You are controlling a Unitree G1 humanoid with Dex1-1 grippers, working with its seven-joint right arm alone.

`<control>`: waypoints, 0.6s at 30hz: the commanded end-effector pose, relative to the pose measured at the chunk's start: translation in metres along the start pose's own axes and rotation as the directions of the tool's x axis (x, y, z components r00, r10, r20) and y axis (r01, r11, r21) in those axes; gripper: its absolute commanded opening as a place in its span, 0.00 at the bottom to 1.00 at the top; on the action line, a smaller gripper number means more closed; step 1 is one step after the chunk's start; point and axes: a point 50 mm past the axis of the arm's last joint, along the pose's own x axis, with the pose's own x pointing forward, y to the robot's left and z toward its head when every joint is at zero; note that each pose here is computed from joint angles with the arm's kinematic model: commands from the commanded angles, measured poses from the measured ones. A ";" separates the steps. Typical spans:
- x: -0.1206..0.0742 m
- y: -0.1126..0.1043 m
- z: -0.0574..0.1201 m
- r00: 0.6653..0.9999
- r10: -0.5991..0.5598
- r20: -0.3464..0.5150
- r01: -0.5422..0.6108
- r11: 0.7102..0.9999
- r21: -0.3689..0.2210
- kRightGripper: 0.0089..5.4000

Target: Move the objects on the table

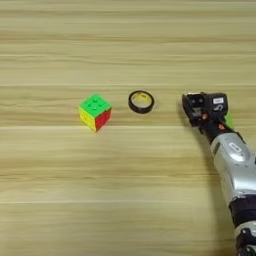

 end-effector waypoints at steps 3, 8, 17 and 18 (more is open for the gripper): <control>0.023 -0.010 0.037 0.990 -0.018 0.140 0.023 0.999 -0.031 0.46; 0.028 -0.011 0.034 0.992 -0.021 0.127 0.024 0.999 -0.024 0.46; 0.030 -0.009 0.028 0.994 -0.018 0.104 0.021 1.000 -0.022 0.57; 0.030 -0.009 0.028 0.995 -0.020 0.103 0.023 1.000 -0.022 0.60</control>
